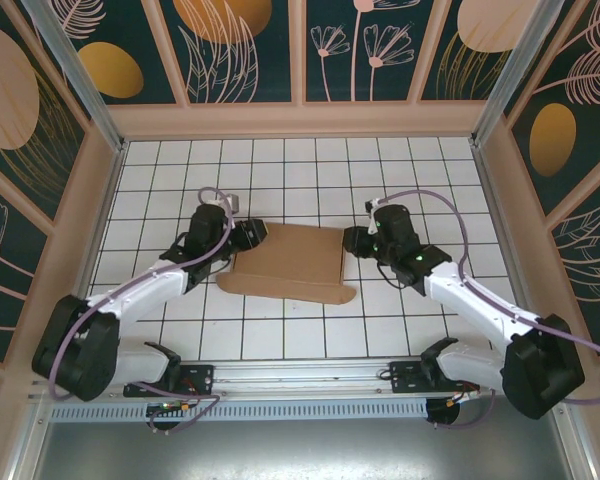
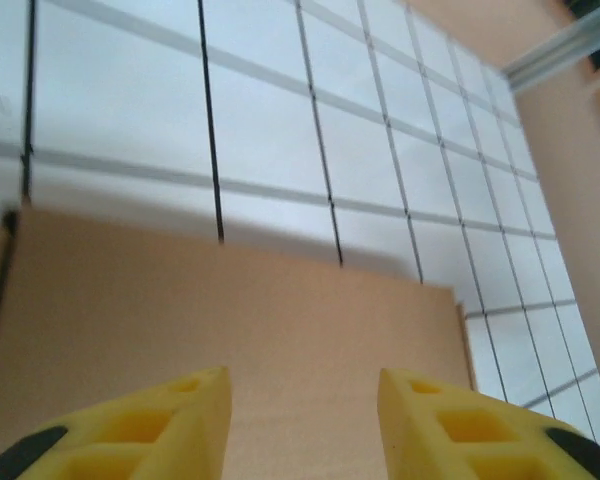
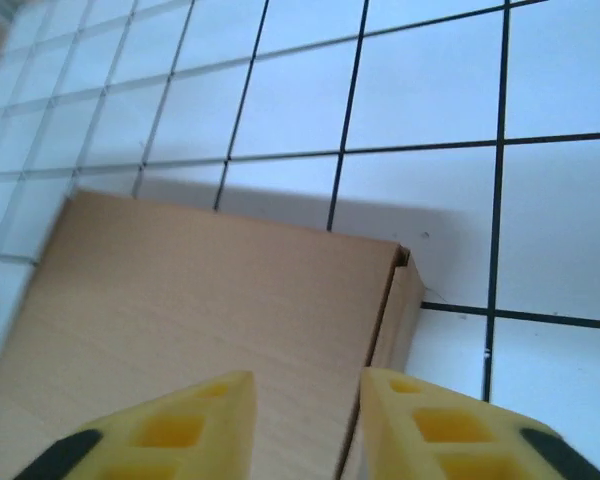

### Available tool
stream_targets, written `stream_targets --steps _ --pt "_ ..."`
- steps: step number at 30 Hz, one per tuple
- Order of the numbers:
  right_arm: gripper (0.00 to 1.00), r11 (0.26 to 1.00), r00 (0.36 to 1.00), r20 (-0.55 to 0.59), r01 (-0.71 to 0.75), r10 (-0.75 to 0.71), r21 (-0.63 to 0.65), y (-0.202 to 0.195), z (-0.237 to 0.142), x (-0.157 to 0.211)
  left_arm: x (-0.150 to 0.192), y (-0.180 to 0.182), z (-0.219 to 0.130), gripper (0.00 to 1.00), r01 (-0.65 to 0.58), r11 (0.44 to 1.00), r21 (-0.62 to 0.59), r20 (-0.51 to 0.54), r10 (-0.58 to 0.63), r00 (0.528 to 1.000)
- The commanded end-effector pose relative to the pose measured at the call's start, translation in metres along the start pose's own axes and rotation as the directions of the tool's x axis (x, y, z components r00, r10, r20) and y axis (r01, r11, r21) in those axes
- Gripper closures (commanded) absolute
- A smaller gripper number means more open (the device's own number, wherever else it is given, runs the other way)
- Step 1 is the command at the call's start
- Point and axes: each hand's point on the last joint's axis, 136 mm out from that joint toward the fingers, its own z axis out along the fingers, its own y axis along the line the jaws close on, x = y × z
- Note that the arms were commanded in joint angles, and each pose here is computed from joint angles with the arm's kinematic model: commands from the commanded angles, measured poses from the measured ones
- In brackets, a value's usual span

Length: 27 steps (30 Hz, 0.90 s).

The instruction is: Fold the paper box

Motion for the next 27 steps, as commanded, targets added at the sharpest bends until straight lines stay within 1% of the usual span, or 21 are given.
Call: stream_targets --steps 1,3,5,6,8,12,13,14,15,17,22,27 --pt "0.47 0.998 0.999 -0.032 -0.02 0.019 -0.055 0.002 0.001 0.017 -0.007 0.04 -0.008 0.53 -0.011 0.987 -0.161 0.011 0.013 1.0" --pt "0.43 0.998 0.996 -0.086 -0.022 0.017 -0.065 0.0 0.006 0.032 -0.003 0.053 -0.006 0.5 -0.037 0.978 -0.206 -0.008 0.037 0.999" --pt "0.41 0.998 0.988 -0.153 -0.039 0.032 -0.04 -0.008 0.015 0.05 0.005 0.062 -0.002 0.48 -0.061 0.972 -0.227 -0.035 0.054 0.998" --pt "0.41 0.998 0.984 -0.166 -0.068 0.064 -0.016 -0.019 0.019 0.051 0.009 0.066 0.0 0.48 -0.065 0.97 -0.235 -0.047 0.055 0.997" --pt "0.39 0.995 0.974 -0.205 -0.099 0.098 0.009 -0.028 0.026 0.061 0.016 0.072 0.005 0.46 -0.08 0.967 -0.242 -0.076 0.063 0.995" --pt "0.36 0.991 0.965 -0.231 -0.13 0.125 -0.009 -0.032 0.032 0.07 0.022 0.078 0.009 0.46 -0.087 0.967 -0.241 -0.096 0.065 0.993" --pt "0.34 0.991 0.964 -0.233 -0.136 0.13 -0.013 -0.032 0.033 0.071 0.024 0.079 0.011 0.46 -0.083 0.968 -0.237 -0.102 0.061 0.993" --pt "0.29 0.99 0.963 -0.232 -0.143 0.136 -0.016 -0.034 0.033 0.072 0.027 0.081 0.013 0.46 -0.082 0.968 -0.238 -0.11 0.057 0.992" --pt "0.25 0.988 0.961 -0.235 -0.154 0.143 -0.026 -0.035 0.034 0.073 0.029 0.084 0.014 0.47 -0.078 0.967 -0.244 -0.116 0.05 0.992" --pt "0.21 0.979 0.954 -0.245 -0.193 0.172 -0.06 -0.035 0.035 0.074 0.033 0.088 0.017 0.49 -0.061 0.969 -0.241 -0.126 0.031 0.992" --pt "0.2 0.954 0.936 -0.266 -0.271 0.231 -0.126 -0.034 0.04 0.078 0.042 0.096 0.024 0.59 -0.027 0.968 -0.248 -0.143 -0.009 0.99" --pt "0.19 0.929 0.917 -0.297 -0.327 0.267 -0.175 -0.033 0.045 0.083 0.053 0.108 0.026 0.63 0.014 0.965 -0.261 -0.154 -0.055 0.987"
